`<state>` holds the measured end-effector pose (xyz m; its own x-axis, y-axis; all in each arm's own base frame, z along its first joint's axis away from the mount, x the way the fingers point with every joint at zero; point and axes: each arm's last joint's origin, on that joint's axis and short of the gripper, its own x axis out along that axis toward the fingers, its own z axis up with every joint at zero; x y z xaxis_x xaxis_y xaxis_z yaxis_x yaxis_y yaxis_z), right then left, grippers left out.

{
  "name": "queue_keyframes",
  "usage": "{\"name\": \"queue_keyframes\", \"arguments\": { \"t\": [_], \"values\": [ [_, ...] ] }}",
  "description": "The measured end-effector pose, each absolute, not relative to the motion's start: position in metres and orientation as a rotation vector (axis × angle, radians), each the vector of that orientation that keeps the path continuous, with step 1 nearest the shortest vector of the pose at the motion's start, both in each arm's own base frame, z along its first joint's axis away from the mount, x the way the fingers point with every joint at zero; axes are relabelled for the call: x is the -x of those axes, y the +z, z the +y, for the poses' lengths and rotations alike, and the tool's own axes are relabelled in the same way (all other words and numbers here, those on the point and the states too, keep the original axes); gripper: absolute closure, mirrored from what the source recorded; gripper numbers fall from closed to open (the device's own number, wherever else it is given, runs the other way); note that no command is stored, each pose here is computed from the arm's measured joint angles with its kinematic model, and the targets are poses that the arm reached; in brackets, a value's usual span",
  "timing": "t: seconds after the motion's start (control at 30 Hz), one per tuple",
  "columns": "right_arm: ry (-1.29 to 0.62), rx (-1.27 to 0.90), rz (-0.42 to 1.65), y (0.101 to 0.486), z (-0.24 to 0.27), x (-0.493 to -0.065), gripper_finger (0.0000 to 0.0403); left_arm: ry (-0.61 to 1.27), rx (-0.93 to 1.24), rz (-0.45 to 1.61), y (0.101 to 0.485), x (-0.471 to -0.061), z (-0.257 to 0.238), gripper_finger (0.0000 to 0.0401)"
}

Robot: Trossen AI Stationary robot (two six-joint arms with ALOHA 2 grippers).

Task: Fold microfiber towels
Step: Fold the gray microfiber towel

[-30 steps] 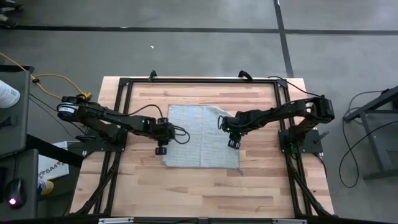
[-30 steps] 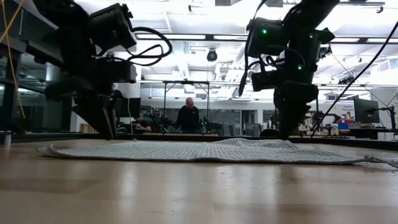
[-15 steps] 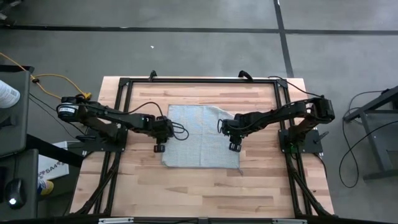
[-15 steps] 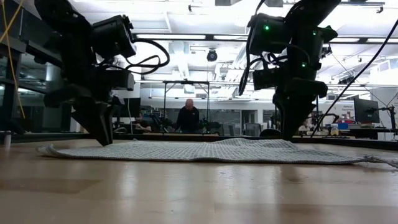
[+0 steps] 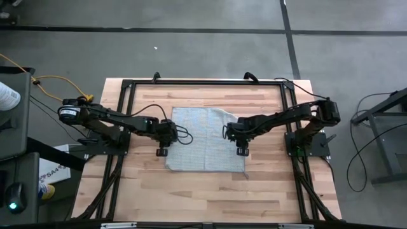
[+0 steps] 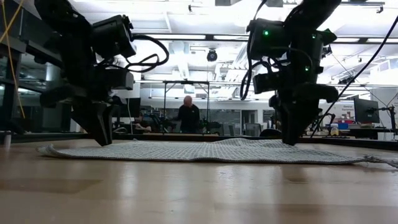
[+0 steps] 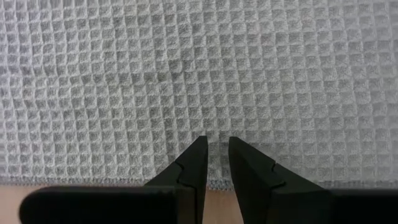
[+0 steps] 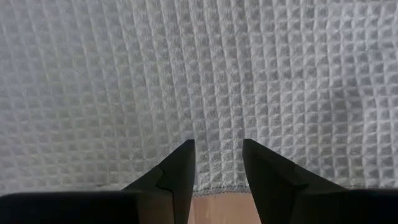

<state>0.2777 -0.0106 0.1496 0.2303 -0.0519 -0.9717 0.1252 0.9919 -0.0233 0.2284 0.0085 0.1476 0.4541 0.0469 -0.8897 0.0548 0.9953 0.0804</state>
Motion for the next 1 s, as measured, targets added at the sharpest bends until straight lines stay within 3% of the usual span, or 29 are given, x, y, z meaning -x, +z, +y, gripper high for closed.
{"name": "queue_keyframes", "arguments": {
  "t": [0.4,1.0],
  "values": [
    [-0.133,-0.082,1.319,0.142,-0.011,-0.274,0.0274,0.002,-0.163,1.094,0.162,-0.236,0.014,0.0336],
    [-0.131,-0.081,1.307,0.142,-0.011,-0.275,0.0274,-0.044,-0.023,1.114,0.158,-0.232,0.040,0.0336]
  ]
}}
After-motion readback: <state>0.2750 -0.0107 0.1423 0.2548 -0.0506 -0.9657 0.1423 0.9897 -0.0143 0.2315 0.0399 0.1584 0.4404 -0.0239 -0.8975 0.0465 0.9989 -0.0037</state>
